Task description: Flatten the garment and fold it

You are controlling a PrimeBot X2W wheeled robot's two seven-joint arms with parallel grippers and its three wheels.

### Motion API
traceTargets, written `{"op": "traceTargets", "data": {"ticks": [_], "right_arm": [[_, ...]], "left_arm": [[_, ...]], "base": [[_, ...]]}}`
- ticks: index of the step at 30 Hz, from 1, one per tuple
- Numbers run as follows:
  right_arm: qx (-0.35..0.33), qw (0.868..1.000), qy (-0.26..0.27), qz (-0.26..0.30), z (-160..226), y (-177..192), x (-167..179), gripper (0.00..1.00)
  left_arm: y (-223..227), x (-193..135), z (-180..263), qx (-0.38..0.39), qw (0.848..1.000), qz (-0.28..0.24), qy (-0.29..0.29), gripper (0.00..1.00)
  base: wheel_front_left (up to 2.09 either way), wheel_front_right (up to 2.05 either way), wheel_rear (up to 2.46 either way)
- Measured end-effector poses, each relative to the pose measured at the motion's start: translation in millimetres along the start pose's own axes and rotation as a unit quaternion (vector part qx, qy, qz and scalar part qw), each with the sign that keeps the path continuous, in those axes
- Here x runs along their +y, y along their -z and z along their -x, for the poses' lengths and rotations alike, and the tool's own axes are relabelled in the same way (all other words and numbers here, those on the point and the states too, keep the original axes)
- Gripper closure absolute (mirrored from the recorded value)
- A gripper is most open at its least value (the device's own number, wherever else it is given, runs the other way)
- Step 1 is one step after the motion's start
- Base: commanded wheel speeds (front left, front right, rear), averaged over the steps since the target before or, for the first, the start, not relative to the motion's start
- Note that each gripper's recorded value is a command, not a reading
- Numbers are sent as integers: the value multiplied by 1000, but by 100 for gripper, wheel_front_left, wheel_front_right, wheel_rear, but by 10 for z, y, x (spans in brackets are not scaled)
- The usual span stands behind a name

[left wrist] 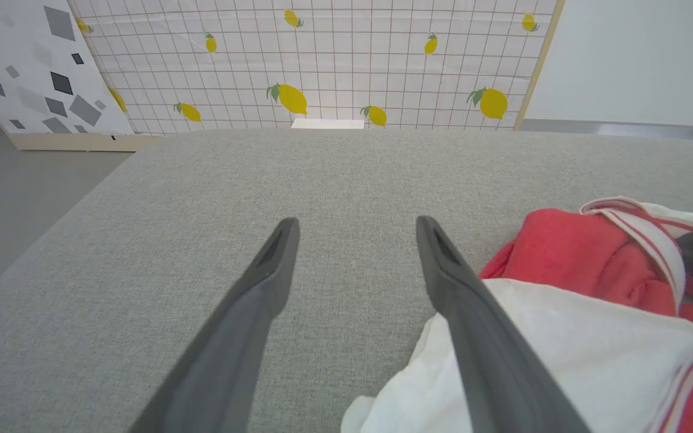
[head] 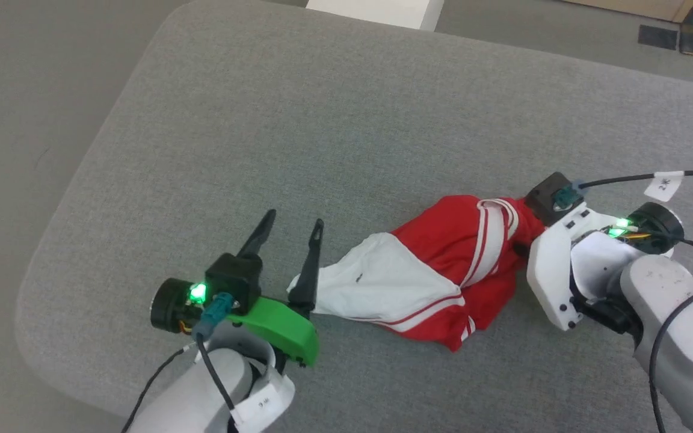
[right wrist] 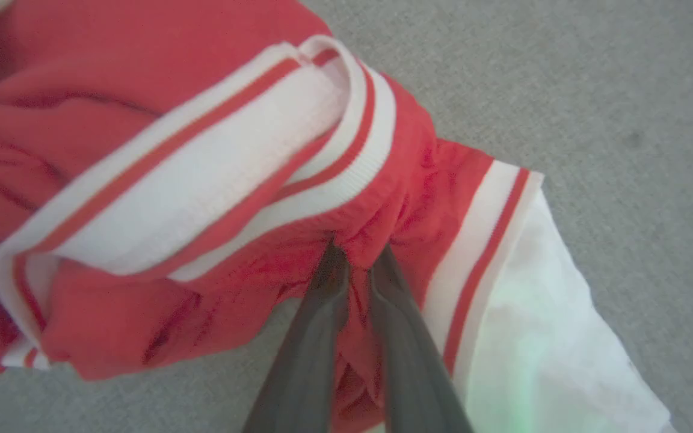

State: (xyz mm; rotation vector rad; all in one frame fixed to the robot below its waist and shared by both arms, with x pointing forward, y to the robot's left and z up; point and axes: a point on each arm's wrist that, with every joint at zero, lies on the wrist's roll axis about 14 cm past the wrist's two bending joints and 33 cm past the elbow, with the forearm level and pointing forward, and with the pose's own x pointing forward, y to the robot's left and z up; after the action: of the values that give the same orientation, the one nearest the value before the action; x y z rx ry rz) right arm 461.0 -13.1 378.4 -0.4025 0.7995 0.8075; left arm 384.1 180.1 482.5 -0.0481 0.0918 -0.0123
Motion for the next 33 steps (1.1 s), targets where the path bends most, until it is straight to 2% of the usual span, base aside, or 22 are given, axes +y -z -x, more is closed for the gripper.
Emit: {"op": "traceTargets", "data": {"ticks": [6, 11, 17, 20, 24, 29, 33], "right_arm": [[-45, 998, 30, -32, 256, -146, -220, 100], [-70, 994, 65, -51, 582, -119, -424, 100], [-133, 980, 133, -70, 1116, -198, -777, 100], [-130, 976, 156, -81, 1323, -61, -832, 100], [-76, 979, 160, -102, 1420, 415, -691, 100], [-18, 984, 133, -117, 1401, 998, -260, 100], [4, 986, 100, -132, 1336, 1218, 81, 100]], "left_arm": [[-183, 85, -46, -28, 1000, 4, -11, 0], [-291, 131, -24, -45, 999, 1, -12, 0], [-377, 44, 2, -59, 998, 5, 1, 0], [-382, -25, 20, -61, 998, 8, 11, 0], [-399, -110, 28, -64, 998, 10, 23, 0], [-417, -207, 15, -67, 997, 11, 39, 0], [-400, -256, 7, -61, 997, 10, 48, 0]], "base": [[0, 0, 0], [0, 0, 0], [0, 0, 0], [0, 0, 0], [0, 0, 0], [0, 0, 0], [0, 0, 0]]}}
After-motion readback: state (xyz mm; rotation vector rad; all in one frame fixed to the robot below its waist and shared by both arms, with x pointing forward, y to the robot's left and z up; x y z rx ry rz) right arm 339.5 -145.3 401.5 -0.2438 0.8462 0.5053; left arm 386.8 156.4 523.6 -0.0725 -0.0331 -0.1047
